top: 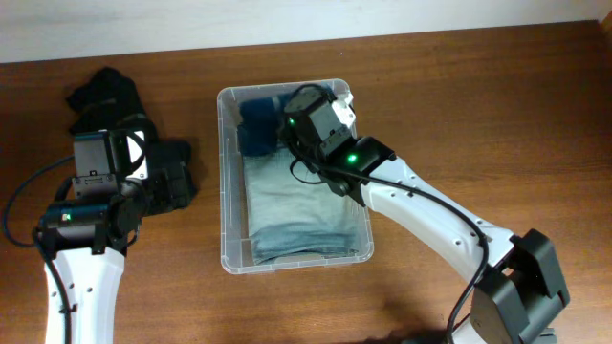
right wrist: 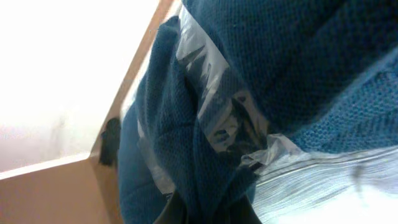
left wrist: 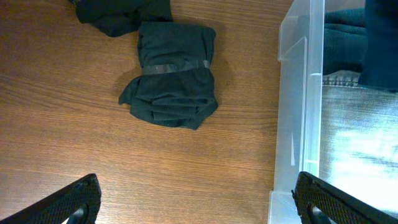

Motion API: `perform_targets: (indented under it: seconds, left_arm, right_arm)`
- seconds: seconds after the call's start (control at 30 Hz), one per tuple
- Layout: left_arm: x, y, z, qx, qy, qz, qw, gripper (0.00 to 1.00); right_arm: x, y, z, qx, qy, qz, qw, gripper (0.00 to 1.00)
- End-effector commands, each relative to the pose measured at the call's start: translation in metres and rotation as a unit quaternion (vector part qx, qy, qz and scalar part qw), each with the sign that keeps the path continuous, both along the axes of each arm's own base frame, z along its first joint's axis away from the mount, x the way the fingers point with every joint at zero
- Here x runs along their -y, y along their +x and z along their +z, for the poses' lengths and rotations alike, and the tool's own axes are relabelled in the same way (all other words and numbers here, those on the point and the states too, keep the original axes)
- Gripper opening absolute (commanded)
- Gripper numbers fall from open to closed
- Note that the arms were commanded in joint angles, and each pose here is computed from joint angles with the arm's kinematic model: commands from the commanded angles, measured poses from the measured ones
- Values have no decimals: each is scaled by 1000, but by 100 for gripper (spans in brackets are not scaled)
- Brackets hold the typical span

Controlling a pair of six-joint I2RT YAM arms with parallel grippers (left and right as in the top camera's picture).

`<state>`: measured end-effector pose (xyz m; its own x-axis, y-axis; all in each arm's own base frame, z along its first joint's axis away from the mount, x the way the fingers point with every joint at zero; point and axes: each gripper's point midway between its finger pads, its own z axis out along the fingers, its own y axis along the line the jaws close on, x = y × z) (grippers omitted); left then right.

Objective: Pack container
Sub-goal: 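Carry the teal bundle into the bin's top end and release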

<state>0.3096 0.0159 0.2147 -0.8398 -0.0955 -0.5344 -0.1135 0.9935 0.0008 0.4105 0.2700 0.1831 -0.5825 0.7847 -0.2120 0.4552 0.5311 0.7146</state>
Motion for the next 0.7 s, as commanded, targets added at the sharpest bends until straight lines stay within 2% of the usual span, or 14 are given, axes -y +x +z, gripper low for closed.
perform_targets:
  seconds: [0.0,0.07,0.13,0.2,0.23,0.33,0.43,0.5,0.57,0.67]
  left_arm:
    - [1,2,5,6,-4,2,1000,99]
    - [1,2,5,6,-4,2,1000,99]
    - [1,2,5,5,-4,2,1000,99]
    - [1,2,5,5,-4,2,1000,99]
    - [1,2,5,6,-4,2,1000,100]
    - [1,2,5,6,-4,2,1000,99]
    - [1,2,4,4,-4,2,1000,99]
    - [1,1,4,3,-5,2,1000,99]
    - [1,1,4,2,-5,2,1000,99]
    - [1,2,4,4,-4,2,1000,99]
  right_arm:
    - [10,3,3,13,-6,-32,999,4]
    - [10,2,-1,11,-9,-32,999,8]
    - [9,2,0,12,-5,-29,1000,59]
    - [-6,5,11,33,14,9,999,92]
    - [-16,7,19,50,21,38,998,99]
    - [-45,10,53,125,45,126,983,98]
    - [-47,12,77,165,54,133,976,98]
    - [-40,16,95,210,21,137,968,99]
    - [-37,17,115,266,-40,168,948,99]
    - [-36,17,131,333,-163,239,897,68]
